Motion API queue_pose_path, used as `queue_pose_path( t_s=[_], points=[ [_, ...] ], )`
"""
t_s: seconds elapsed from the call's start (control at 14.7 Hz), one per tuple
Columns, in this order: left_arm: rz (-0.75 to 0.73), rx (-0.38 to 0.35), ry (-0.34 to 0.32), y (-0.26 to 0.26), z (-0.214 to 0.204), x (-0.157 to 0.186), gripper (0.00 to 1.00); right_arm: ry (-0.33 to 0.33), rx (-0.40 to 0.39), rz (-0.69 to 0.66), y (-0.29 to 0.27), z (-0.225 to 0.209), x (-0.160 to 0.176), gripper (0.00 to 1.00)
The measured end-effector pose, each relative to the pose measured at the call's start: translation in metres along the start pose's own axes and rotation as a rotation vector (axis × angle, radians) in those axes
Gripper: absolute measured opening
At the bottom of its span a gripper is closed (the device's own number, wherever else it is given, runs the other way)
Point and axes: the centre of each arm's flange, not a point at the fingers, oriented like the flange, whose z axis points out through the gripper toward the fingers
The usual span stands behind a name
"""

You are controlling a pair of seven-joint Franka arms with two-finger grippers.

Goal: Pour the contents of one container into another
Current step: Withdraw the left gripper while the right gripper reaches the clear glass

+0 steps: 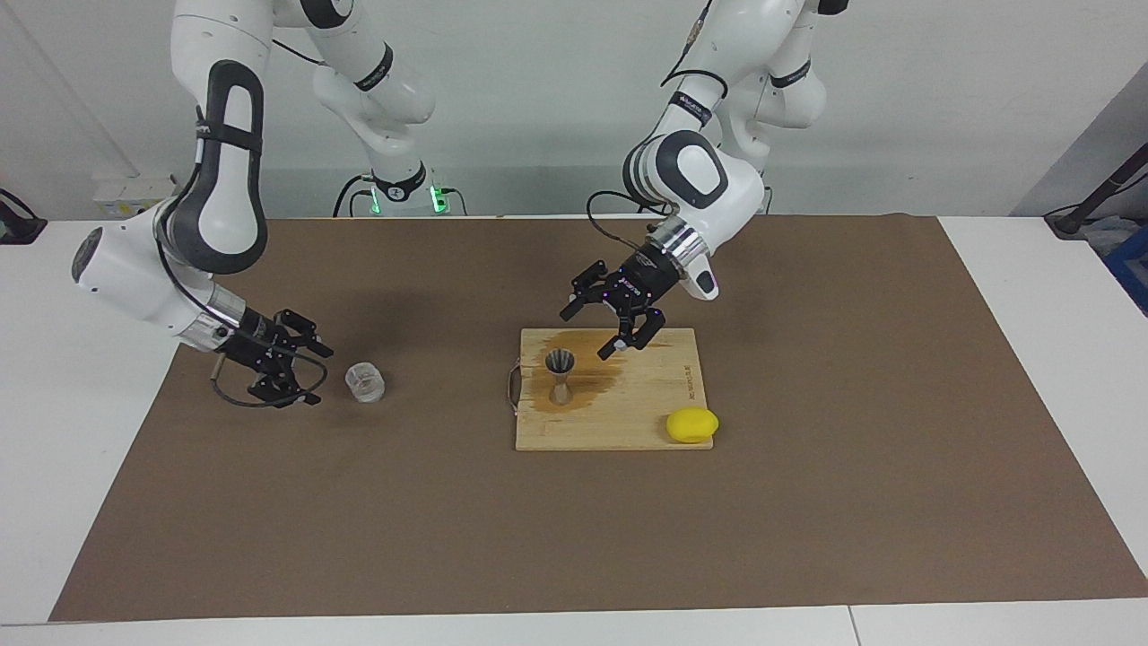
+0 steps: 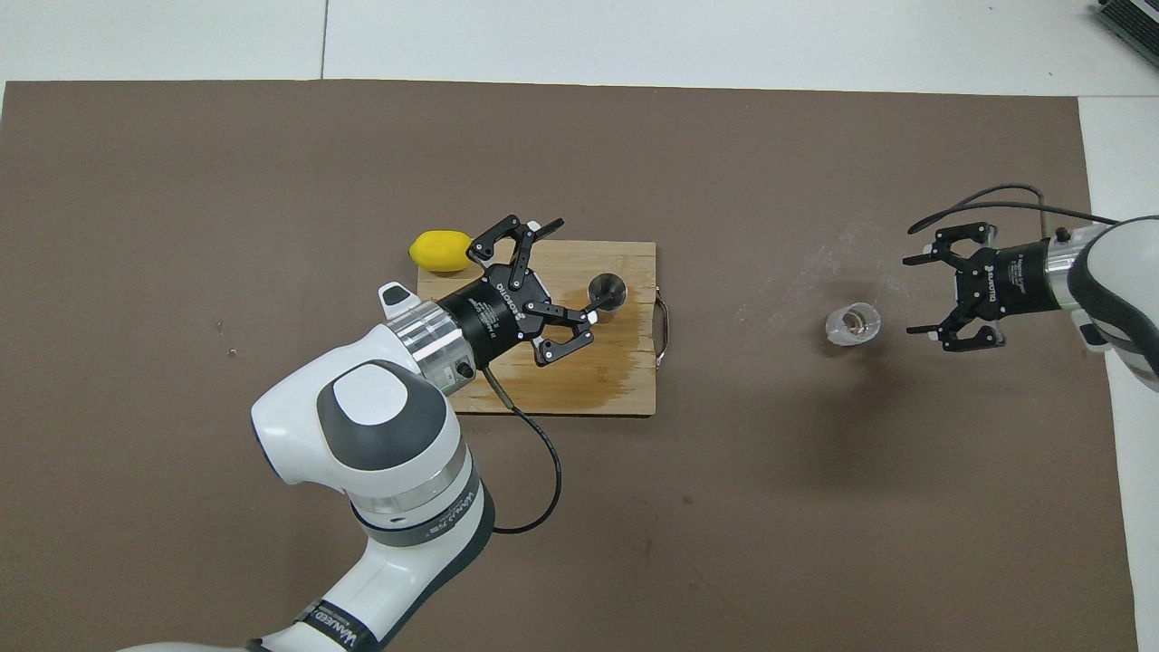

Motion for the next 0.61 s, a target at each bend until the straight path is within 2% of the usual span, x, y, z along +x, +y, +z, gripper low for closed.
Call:
queue_pose_path(
  t_s=[0.2,0.34,0.61],
  points=[
    [0.131,0.062,-0.001,0.019,-0.004,-0.001,1.0,-0.049,-0.003,0.062,0.014,0.01,0.023,0.93],
    [0.23,0.122,-0.001,0.033,-0.008,-0.001,1.0,-0.12,0.013,0.064,0.024,0.023,0.033,0.88],
    [0.397,0.236,0.017,0.067,-0.024,0.003,1.0,-0.199,0.023,0.091,0.033,0.047,0.056,0.89]
  ],
)
